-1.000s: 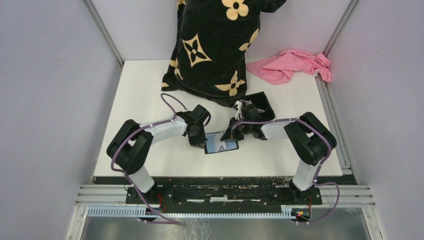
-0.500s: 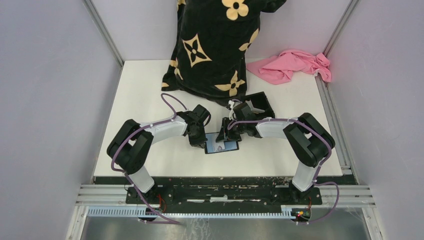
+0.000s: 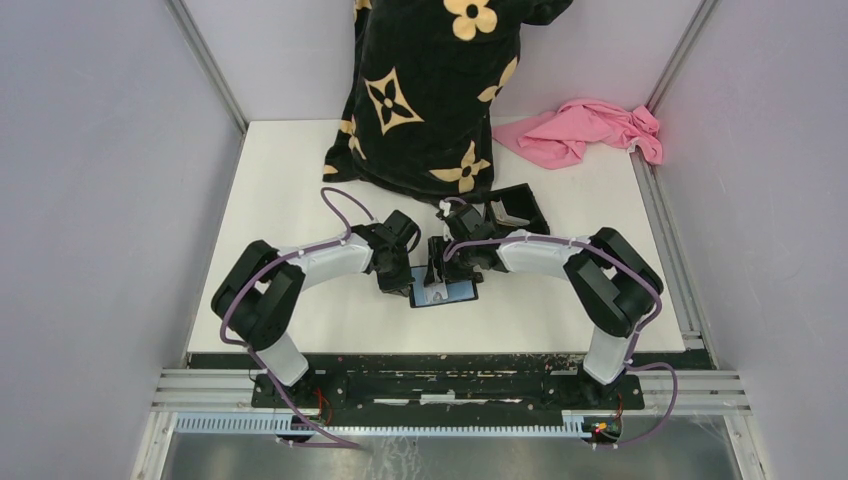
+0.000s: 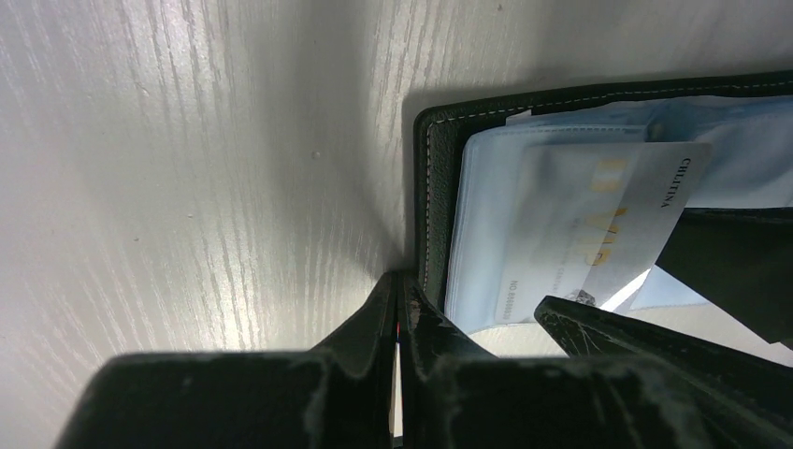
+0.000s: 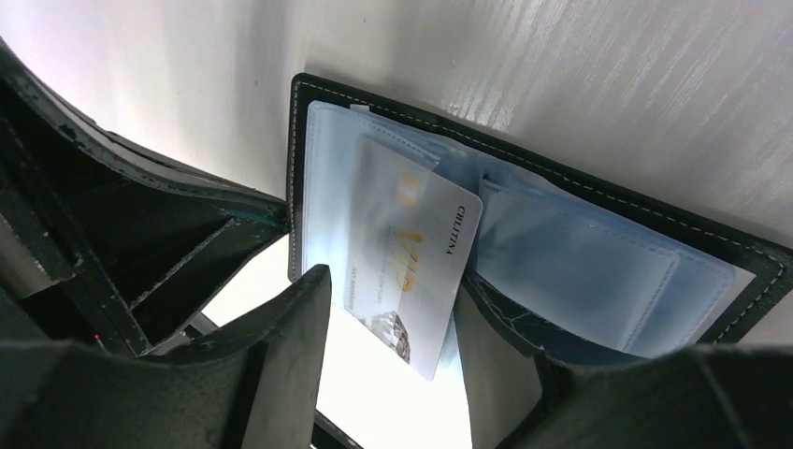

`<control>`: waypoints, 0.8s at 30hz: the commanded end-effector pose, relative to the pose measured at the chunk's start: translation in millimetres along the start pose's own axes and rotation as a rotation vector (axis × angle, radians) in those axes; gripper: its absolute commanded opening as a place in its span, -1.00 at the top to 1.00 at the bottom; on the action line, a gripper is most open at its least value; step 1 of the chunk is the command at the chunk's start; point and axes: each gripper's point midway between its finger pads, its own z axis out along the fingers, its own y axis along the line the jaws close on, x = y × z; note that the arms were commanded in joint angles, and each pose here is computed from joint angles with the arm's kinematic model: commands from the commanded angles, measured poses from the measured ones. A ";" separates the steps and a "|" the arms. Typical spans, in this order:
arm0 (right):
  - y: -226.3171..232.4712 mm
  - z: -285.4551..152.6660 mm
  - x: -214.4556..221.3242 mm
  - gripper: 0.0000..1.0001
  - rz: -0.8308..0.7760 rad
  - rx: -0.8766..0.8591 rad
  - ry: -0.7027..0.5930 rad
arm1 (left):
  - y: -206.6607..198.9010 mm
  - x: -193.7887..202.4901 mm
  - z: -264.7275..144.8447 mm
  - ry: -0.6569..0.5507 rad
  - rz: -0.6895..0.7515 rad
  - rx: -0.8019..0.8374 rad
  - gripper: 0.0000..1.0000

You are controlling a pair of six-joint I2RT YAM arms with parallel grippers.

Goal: Put the credit cards into the card holder
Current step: Insert the credit card into the card holder.

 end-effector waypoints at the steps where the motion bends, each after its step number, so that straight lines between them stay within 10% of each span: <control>1: -21.9 9.0 33.0 -0.14 -0.012 0.147 0.114 | 15.6 17.6 34.7 0.026 0.066 -0.029 0.94; 24: 7.3 25.2 44.5 -0.43 -0.069 0.232 0.161 | -1.6 18.1 27.2 0.008 0.084 0.092 0.94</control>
